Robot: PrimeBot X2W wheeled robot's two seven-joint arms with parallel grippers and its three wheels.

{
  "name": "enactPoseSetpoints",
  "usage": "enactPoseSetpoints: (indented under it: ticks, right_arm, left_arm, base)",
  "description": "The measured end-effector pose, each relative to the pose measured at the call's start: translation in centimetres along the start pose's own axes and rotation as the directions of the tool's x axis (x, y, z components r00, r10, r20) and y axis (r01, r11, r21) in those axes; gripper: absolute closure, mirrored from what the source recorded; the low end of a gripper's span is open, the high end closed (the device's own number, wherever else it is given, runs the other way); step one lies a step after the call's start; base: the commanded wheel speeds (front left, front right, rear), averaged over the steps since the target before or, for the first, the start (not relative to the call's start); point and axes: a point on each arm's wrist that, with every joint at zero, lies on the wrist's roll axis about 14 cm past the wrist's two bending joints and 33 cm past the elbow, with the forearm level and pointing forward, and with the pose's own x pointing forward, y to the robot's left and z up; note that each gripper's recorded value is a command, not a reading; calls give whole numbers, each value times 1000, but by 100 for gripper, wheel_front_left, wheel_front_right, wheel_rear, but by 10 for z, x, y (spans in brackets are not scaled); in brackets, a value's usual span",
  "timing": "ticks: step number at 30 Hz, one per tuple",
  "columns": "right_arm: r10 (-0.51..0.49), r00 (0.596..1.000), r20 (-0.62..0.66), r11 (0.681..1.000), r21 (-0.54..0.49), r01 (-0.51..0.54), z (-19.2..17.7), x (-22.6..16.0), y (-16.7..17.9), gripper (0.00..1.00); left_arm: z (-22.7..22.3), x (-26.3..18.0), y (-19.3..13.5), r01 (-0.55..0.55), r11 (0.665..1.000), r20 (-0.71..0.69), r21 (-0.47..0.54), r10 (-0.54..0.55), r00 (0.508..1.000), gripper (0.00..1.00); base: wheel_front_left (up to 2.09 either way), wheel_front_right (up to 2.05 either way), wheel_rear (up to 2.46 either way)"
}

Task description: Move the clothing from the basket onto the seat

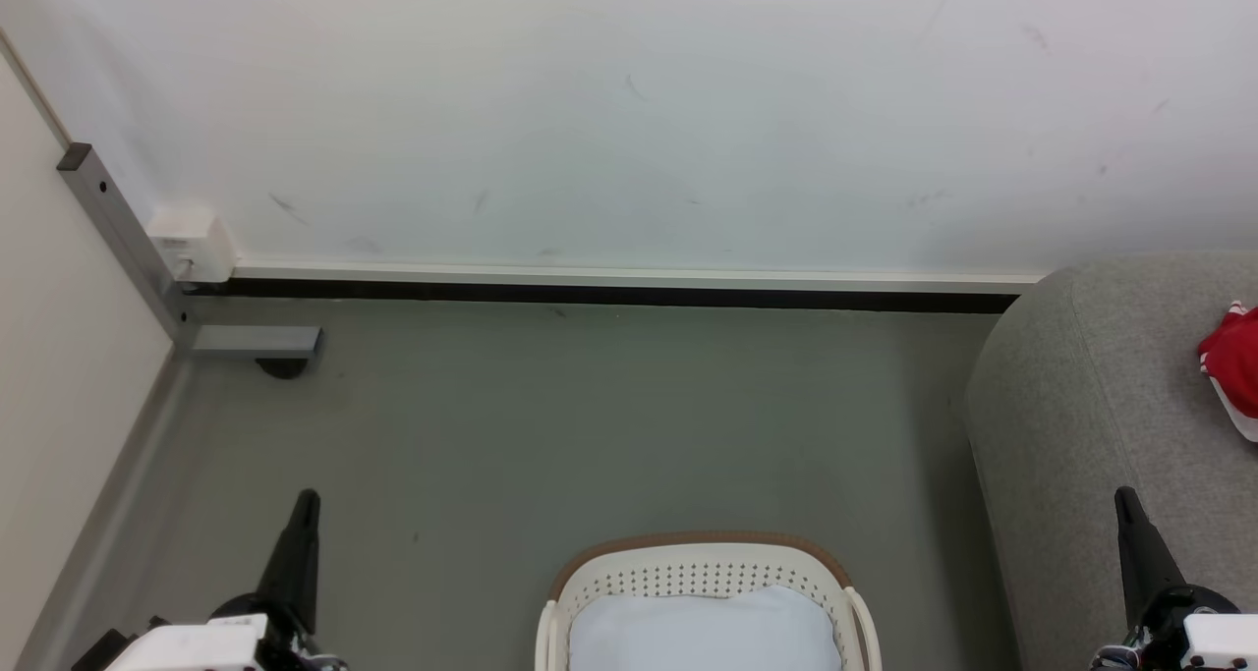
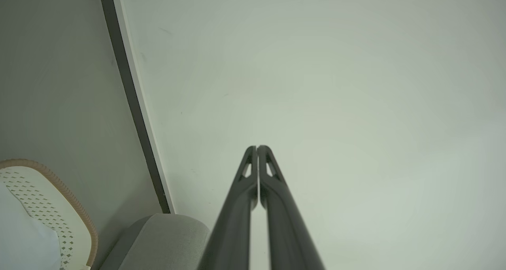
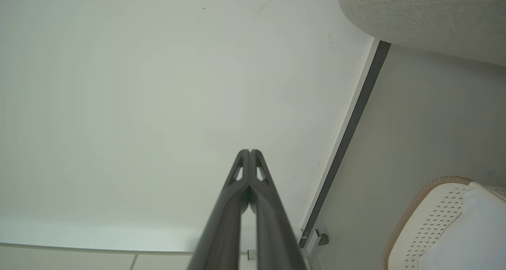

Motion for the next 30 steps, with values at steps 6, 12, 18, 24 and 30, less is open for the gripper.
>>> enactPoseSetpoints:
  ticks: [6, 12, 18, 24, 30]
  right_arm:
    - [0, 1000, 0, 1000, 0, 0, 0, 0, 0, 100]
    - [0, 1000, 0, 1000, 0, 0, 0, 0, 0, 100]
    - [0, 1000, 0, 1000, 0, 0, 0, 0, 0, 100]
    - [0, 1000, 0, 1000, 0, 0, 0, 0, 0, 100]
    - [0, 1000, 0, 1000, 0, 0, 0, 0, 0, 100]
  left_arm:
    - [0, 0, 0, 0, 1000, 0, 0, 0, 1000, 100]
    - [0, 0, 0, 0, 1000, 0, 0, 0, 1000, 100]
    - [0, 0, 0, 0, 1000, 0, 0, 0, 1000, 100]
    - [0, 0, 0, 0, 1000, 0, 0, 0, 1000, 100]
    - [0, 0, 0, 0, 1000, 0, 0, 0, 1000, 100]
  base:
    - [0, 0, 0]
    - [0, 0, 0]
    - [0, 0, 0]
    - [0, 0, 0]
    - [0, 0, 0]
